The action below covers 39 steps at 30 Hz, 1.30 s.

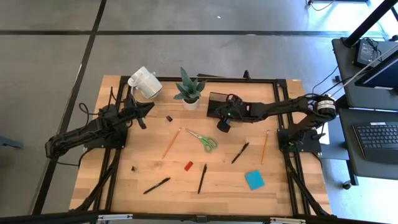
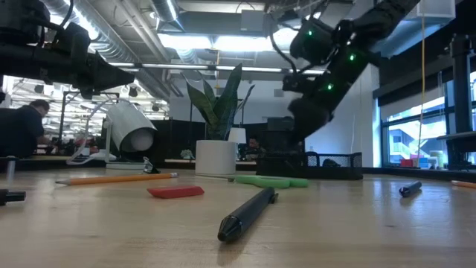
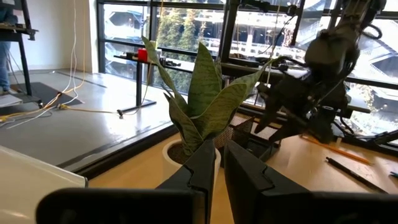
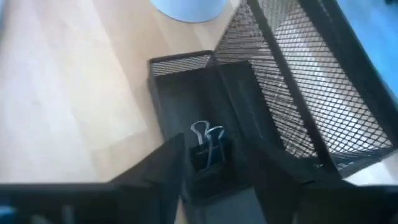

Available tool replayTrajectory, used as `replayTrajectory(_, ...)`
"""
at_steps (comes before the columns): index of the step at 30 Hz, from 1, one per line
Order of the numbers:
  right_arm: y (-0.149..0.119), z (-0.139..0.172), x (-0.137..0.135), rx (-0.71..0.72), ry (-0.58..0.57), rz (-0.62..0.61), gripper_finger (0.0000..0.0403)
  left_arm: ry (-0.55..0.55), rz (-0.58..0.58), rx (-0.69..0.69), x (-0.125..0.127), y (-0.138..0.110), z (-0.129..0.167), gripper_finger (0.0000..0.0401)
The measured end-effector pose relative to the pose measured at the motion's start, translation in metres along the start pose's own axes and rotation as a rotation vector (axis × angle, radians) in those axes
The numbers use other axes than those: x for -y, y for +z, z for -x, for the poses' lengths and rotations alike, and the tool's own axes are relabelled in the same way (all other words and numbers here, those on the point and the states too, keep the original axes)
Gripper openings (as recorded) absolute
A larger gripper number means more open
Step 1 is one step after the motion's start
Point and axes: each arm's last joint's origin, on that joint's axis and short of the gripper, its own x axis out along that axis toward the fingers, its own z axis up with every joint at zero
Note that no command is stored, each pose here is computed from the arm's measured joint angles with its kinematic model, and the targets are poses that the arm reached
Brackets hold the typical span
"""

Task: Pick and place office supplies into organizer
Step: Put the top black pen into the desk organizer

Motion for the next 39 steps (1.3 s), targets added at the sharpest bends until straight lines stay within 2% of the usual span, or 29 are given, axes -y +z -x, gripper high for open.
replayTrajectory(3, 0.007, 0.017, -0.004, -0.016, 0.016, 0.005, 0.0220, -0.001, 0.000, -0.002, 0.000, 0.000, 0.000, 0.0031)
replayTrajectory(7, 0.009, 0.049, -0.012, -0.066, 0.049, 0.057, 0.0245, -0.001, 0.000, -0.002, 0.000, 0.000, 0.000, 0.0031)
replayTrajectory(11, 0.003, 0.089, -0.016, -0.135, 0.199, 0.082, 0.0247, -0.001, 0.000, -0.003, 0.000, 0.000, 0.000, 0.0031)
replayTrajectory(14, -0.011, 0.113, -0.017, -0.166, 0.309, 0.185, 0.0243, -0.001, 0.000, -0.002, 0.000, 0.000, 0.000, 0.0031)
replayTrajectory(18, -0.026, 0.131, -0.019, -0.128, 0.370, 0.297, 0.0241, -0.001, 0.000, -0.003, 0.000, 0.000, 0.000, 0.0031)
replayTrajectory(23, -0.048, 0.127, -0.021, -0.196, 0.345, 0.367, 0.0238, -0.004, 0.007, -0.004, 0.000, 0.000, 0.000, 0.0031)
replayTrajectory(28, -0.071, 0.111, -0.029, -0.269, 0.350, 0.542, 0.0220, -0.004, 0.010, -0.004, 0.000, 0.000, 0.000, 0.0031)
replayTrajectory(35, -0.077, 0.101, -0.046, -0.275, 0.390, 0.759, 0.0186, -0.004, 0.010, -0.004, 0.000, 0.000, 0.000, 0.0031)
replayTrajectory(39, -0.083, 0.090, -0.055, -0.330, 0.409, 0.864, 0.0173, -0.010, 0.010, -0.006, 0.000, 0.000, 0.000, 0.0031)
